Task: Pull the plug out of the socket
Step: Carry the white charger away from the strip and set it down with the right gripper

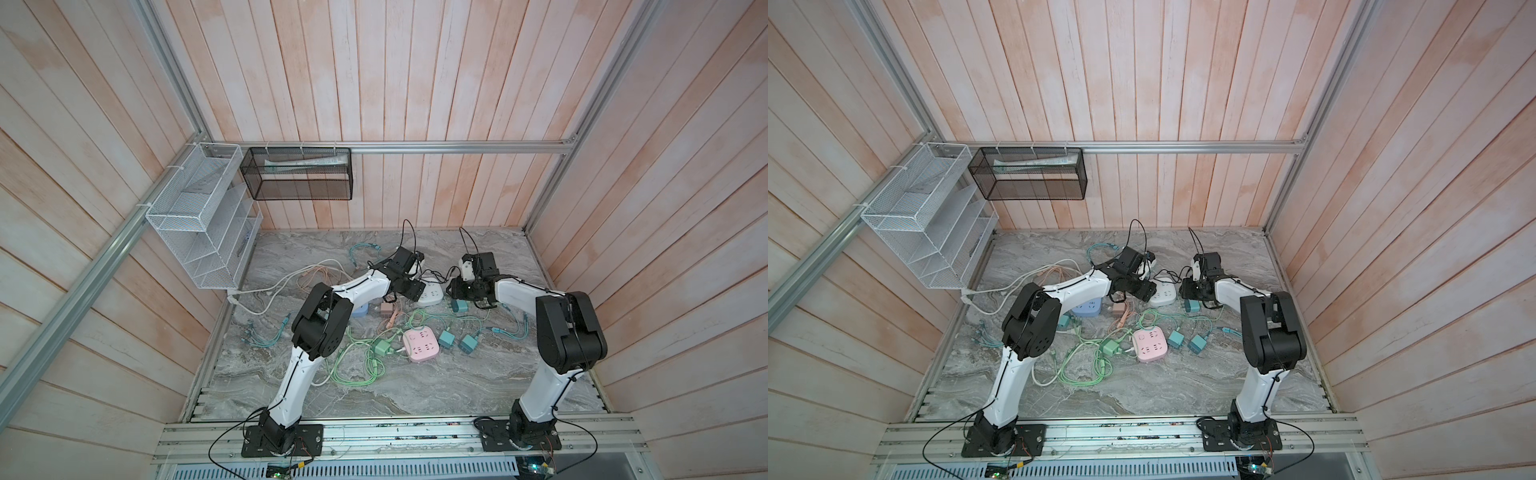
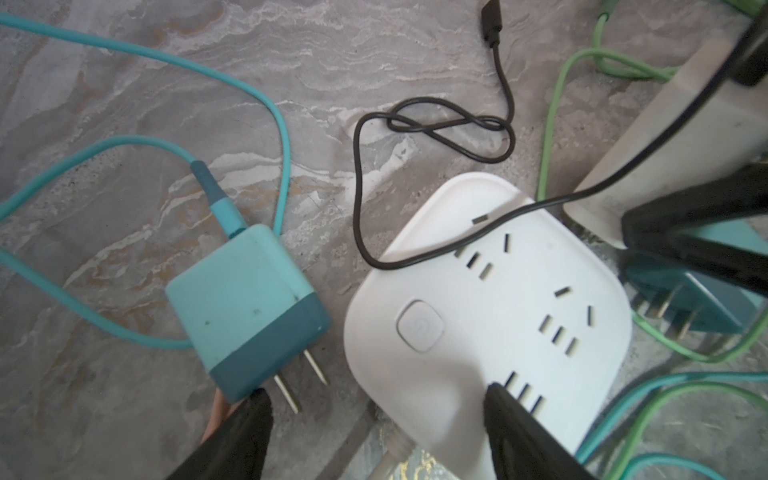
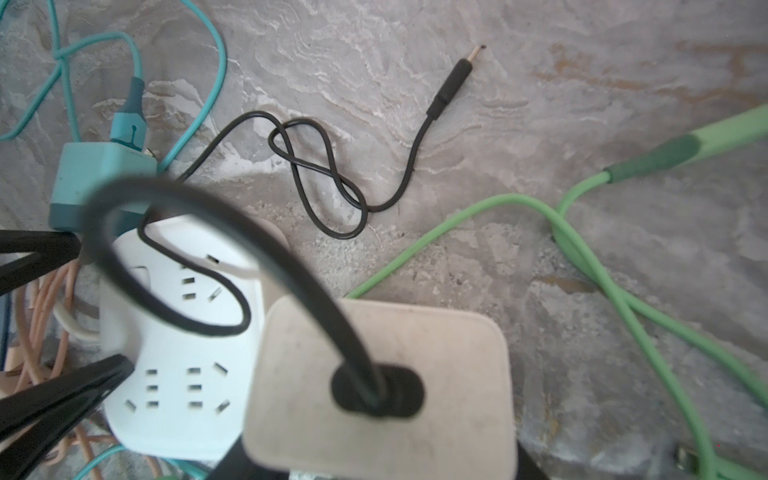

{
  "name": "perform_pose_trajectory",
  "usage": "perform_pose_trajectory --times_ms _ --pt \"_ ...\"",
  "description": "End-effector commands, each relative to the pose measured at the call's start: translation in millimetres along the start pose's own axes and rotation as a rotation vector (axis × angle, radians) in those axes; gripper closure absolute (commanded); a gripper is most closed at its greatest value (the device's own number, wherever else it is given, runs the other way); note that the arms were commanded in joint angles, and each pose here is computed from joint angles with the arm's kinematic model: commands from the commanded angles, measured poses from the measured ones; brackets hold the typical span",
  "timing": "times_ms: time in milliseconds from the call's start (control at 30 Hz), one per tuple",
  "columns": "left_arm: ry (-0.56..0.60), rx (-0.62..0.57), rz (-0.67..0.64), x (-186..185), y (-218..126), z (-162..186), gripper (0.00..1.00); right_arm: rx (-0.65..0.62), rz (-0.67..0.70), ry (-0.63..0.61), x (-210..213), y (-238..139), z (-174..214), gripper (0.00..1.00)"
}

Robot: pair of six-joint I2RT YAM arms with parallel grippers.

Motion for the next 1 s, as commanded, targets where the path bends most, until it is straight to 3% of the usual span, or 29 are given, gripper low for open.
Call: perform_pose_trajectory --times_ms 0,267,333,433,700,967 --pt "0.018 0.221 0.003 -7.8 18.9 61.8 0.18 0.018 0.002 0.02 -3.2 0.8 1.7 0.61" --pt "0.02 0.216 0.003 -7.7 17.5 58.9 0.18 0.009 0.006 0.037 -5.2 -4.5 -1.3 0.43" --pt "0.02 0.215 0.004 -7.7 17.5 58.1 0.18 0.005 0.012 0.038 -5.8 -5.6 -2.1 0.3" --pt "0.02 0.213 0.002 -7.2 17.4 56.8 0.18 0.002 0.016 0.041 -7.0 -7.1 -2.2 0.2" --pt "0.019 0.212 -0.003 -6.6 16.0 55.9 0.18 -0.046 0.019 0.036 -5.8 -16.7 -7.7 0.18" --pt "0.011 0.177 -0.04 -0.9 7.2 42.4 0.12 -0.186 0.019 -0.012 -3.9 -42.9 -17.5 0.18"
Point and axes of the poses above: each gripper's point midway between its finger pads, its own y axis out along the fingers, its own x axis along the line the jaws close on, z = x × y, the point moved 3 cm from there along -y, back along the fingers, and after that the axes turned 11 degrees about y, right-handed, at the moved point
